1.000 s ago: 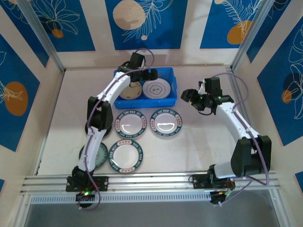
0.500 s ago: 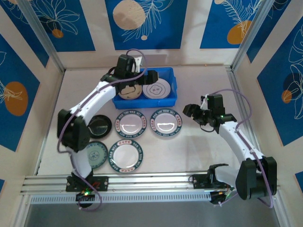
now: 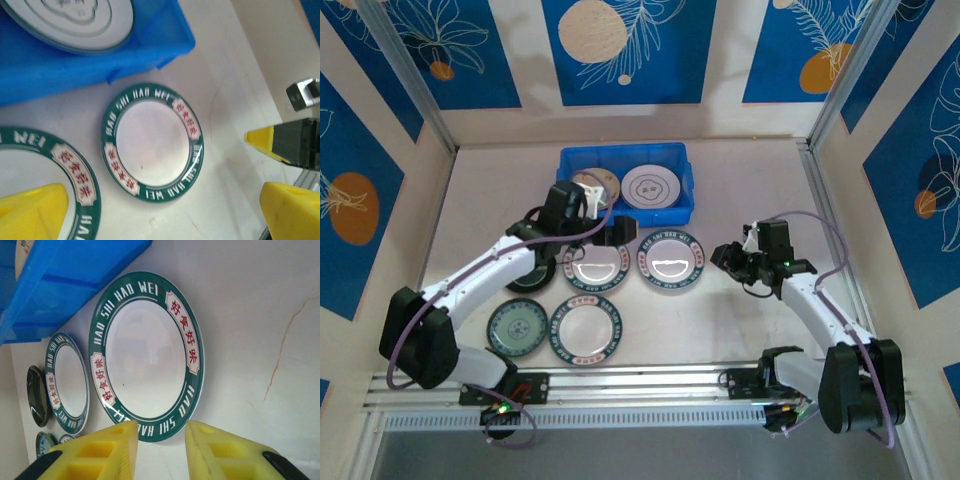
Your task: Place the plates into the plastic bin on the countertop
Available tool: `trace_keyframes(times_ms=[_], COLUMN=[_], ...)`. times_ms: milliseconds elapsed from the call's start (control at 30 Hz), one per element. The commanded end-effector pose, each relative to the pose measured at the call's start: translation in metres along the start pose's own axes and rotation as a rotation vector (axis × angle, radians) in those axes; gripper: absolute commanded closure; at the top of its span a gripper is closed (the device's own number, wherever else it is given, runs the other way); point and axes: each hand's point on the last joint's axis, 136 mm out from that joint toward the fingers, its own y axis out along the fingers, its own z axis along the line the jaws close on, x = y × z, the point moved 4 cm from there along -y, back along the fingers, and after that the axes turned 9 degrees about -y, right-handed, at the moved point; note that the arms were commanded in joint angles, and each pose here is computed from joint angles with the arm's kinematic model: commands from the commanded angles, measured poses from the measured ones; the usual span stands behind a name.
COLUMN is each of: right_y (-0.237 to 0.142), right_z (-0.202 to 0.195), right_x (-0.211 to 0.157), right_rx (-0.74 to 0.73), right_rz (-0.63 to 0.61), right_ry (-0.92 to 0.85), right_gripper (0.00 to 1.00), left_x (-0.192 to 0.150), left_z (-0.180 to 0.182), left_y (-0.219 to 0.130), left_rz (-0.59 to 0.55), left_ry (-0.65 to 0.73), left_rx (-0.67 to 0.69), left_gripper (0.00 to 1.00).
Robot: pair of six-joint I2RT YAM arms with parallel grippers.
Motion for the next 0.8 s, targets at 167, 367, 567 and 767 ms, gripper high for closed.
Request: trace_keyframes(times_ms=[167, 367, 567, 767], right_y=[0.017, 0.032, 0.047, 0.061], right_z=[-0.002, -0.007, -0.012, -0.014], right_x=[-0.01, -0.018, -0.023, -0.021], right_rx=[0.03, 0.013, -0.007, -0.016], right_rz=[0.049, 0.098, 0.146, 0.179], right_ry=[0.033, 0.046, 0.053, 0.058], right_gripper=[0.7, 0.71, 0.71, 0.71], left_x=[-0.03, -0.037, -0.038, -0.037], left_z=[-0.008, -0.006, -0.001, 0.001], left_y=[0.027, 0.036, 0.04, 0.046], left_rz=[0.049, 0.051, 0.052, 0.055], left_ry=[-0.096, -0.113, -0.11, -0.126], left_rx=[-0.148, -0.156, -0.135, -0.137], left_gripper=[0.03, 0.04, 0.04, 0.05])
